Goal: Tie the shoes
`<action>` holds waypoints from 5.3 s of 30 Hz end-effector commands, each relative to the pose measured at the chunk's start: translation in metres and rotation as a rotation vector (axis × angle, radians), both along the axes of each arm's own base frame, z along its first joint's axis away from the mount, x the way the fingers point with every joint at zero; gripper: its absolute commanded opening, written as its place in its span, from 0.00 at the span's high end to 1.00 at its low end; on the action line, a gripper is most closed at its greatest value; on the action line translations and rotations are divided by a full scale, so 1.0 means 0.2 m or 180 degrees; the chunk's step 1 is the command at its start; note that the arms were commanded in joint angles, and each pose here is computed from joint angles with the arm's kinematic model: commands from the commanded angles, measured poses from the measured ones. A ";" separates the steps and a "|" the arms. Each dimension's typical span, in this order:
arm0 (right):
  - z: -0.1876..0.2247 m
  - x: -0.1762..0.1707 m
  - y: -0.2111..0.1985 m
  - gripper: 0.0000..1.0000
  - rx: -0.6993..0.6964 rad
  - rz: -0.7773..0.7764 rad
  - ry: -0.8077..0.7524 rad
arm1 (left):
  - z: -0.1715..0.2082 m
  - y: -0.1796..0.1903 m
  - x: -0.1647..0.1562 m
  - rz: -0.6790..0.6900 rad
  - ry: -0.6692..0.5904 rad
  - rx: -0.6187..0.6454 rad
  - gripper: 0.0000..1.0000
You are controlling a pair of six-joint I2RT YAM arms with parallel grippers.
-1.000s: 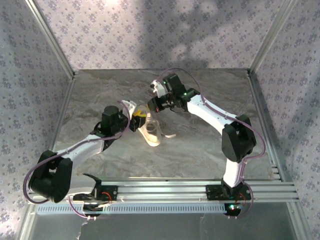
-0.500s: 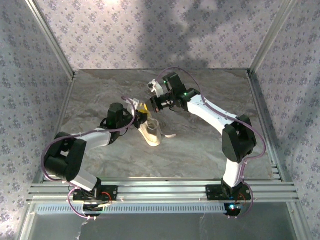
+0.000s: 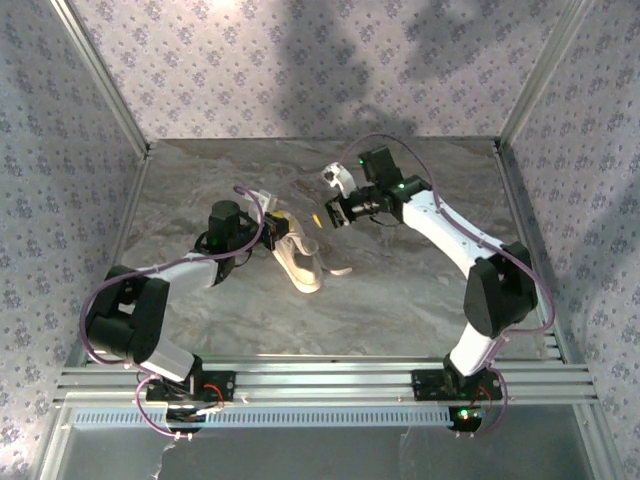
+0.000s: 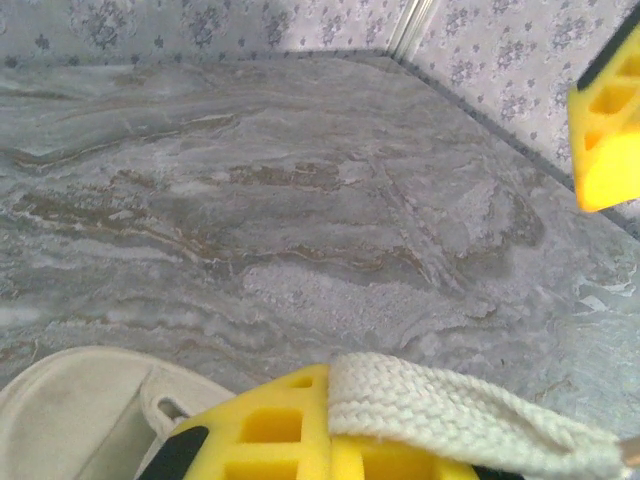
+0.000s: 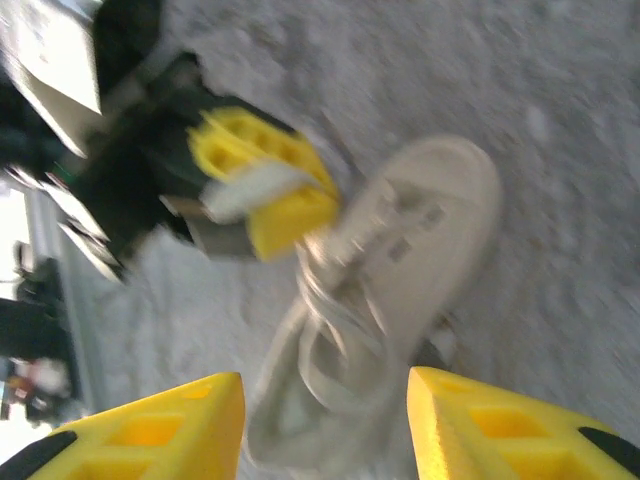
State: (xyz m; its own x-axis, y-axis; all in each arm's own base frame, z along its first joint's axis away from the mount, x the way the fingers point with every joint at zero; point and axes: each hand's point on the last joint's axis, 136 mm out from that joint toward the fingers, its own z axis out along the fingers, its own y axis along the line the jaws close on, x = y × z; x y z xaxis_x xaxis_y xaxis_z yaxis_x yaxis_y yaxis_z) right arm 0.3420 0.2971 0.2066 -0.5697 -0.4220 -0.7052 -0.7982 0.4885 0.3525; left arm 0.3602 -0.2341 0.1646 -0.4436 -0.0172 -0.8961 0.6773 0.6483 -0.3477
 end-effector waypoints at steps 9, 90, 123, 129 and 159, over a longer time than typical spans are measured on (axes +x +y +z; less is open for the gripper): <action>-0.74 -0.27 -0.22 0.45 -0.1805 0.0589 0.0353 | 0.02 0.09 -0.03 0.0110 0.0193 -0.0058 1.00; -0.56 0.30 -1.27 1.00 -0.3336 -0.1615 -0.0090 | -0.22 1.17 -0.58 0.2814 0.1811 0.0889 1.00; -0.78 0.19 -0.94 0.91 -0.2659 -0.1143 0.0475 | -0.34 1.16 -0.59 0.2749 0.2265 0.1051 0.81; -0.70 0.18 -0.86 0.74 -0.2422 -0.1103 0.0431 | -0.23 1.14 -0.52 0.2644 0.2078 0.1045 0.63; -0.76 -0.35 -0.04 0.64 -0.1189 0.0021 0.0841 | 0.12 1.15 -0.38 0.2014 0.1716 0.1216 0.20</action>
State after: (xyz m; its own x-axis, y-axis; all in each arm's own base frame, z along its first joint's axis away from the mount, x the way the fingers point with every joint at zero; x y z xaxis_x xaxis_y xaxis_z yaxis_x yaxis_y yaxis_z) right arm 0.2803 0.2730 0.0559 -0.7006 -0.6342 -0.3271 -0.7129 0.6415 0.2832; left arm 0.2912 -0.0023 0.1875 -0.7740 -0.0597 -0.6303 -0.0032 0.9959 -0.0904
